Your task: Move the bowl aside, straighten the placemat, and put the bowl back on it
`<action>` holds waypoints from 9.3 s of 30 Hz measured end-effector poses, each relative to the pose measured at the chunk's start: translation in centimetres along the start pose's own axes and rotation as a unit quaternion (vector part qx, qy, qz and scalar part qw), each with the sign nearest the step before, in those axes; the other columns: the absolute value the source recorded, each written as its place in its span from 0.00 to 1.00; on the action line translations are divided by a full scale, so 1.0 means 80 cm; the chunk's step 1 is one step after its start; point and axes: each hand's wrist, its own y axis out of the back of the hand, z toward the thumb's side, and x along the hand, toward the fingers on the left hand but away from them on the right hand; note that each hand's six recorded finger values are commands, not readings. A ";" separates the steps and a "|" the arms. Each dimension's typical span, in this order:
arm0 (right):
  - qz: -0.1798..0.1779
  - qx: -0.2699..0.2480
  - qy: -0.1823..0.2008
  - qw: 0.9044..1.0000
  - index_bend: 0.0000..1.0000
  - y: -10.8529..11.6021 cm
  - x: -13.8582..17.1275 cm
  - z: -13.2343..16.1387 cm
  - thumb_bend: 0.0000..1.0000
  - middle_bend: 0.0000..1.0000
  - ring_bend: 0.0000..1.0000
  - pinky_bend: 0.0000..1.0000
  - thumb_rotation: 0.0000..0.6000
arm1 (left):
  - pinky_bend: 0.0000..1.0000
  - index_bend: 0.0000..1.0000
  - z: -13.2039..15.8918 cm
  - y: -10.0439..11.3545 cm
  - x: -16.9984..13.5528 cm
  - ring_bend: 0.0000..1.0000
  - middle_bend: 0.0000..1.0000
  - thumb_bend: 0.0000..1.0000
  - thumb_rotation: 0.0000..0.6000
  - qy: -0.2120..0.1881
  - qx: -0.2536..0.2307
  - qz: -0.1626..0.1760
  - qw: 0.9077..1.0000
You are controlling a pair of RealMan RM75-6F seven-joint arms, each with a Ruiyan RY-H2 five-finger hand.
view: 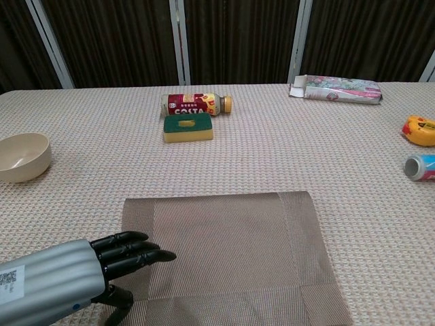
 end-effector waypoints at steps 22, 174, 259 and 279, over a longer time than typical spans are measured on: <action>-0.004 0.014 -0.007 1.000 0.00 -0.003 -0.002 0.000 0.00 0.00 0.00 0.00 1.00 | 0.00 0.69 -0.144 0.164 0.098 0.00 0.00 0.58 1.00 0.175 -0.075 0.150 0.970; 0.180 0.011 0.402 0.898 0.67 -0.221 -0.066 0.323 0.46 0.13 0.00 0.00 1.00 | 0.00 0.00 -0.241 0.176 -0.209 0.00 0.00 0.09 1.00 0.496 -0.077 0.126 0.855; 0.027 -0.064 0.041 0.997 0.00 -0.039 -0.041 0.052 0.00 0.00 0.00 0.00 1.00 | 0.00 0.28 -0.171 0.104 0.007 0.00 0.00 0.17 1.00 0.199 -0.005 0.066 0.978; 0.027 -0.036 0.012 0.999 0.00 -0.052 -0.045 0.040 0.00 0.00 0.00 0.00 1.00 | 0.00 0.29 -0.148 0.067 0.123 0.00 0.00 0.24 1.00 0.141 0.020 0.057 0.988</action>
